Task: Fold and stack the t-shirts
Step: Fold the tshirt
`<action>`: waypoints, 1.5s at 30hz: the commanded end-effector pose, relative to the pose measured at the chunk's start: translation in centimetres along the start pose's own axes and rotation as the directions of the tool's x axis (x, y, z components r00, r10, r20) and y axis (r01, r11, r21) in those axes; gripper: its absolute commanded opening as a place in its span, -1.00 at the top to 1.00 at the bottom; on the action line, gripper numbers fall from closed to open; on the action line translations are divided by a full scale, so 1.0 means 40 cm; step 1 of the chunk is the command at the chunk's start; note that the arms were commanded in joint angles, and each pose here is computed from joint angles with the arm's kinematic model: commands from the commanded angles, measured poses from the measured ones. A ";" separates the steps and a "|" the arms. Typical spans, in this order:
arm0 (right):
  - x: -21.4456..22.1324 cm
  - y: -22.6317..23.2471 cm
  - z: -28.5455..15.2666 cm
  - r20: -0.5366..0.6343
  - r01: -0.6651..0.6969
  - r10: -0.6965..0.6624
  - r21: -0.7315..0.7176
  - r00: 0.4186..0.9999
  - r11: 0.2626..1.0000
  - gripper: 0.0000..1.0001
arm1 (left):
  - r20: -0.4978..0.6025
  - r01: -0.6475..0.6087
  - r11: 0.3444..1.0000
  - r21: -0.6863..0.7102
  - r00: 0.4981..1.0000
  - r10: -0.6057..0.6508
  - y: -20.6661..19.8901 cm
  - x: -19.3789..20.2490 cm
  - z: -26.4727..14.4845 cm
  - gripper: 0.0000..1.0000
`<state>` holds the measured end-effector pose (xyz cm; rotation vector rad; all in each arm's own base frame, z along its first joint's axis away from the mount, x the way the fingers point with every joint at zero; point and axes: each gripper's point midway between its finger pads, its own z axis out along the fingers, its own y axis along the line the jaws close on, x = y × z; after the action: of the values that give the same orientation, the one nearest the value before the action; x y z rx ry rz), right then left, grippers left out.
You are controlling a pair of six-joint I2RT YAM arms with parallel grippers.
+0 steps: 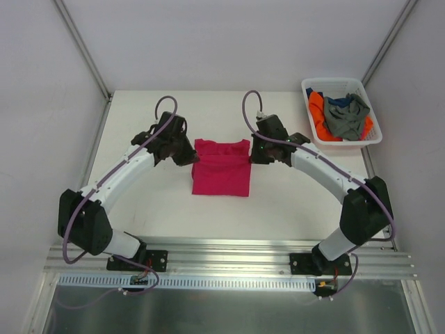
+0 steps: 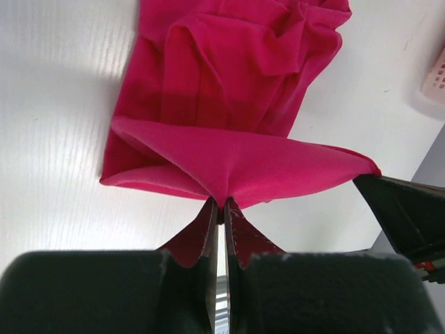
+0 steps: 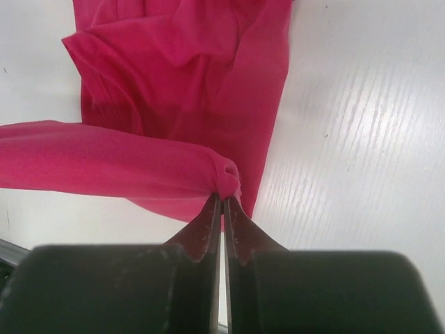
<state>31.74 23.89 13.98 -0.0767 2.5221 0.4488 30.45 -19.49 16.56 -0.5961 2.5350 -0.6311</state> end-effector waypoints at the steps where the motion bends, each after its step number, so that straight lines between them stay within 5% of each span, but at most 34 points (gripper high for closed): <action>1: -0.048 0.013 0.007 0.009 0.030 -0.030 -0.055 1.000 0.998 0.99 | 0.038 -0.017 0.998 0.068 0.999 0.014 -0.056 -0.067 0.000 1.00; 25: -0.221 -0.004 0.182 0.023 0.037 -0.035 -0.131 0.999 0.991 0.99 | 0.000 0.132 0.991 0.034 0.991 -0.132 -0.018 -0.211 0.192 1.00; 45: -0.300 0.038 -0.017 0.196 0.081 -0.042 -0.196 0.980 0.977 0.99 | 0.101 -0.004 0.973 0.233 0.995 -0.020 -0.141 -0.273 0.022 1.00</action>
<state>41.35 25.15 16.32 -0.1699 2.4127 0.6377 41.35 -19.14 17.28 -0.6278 2.4423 -0.8149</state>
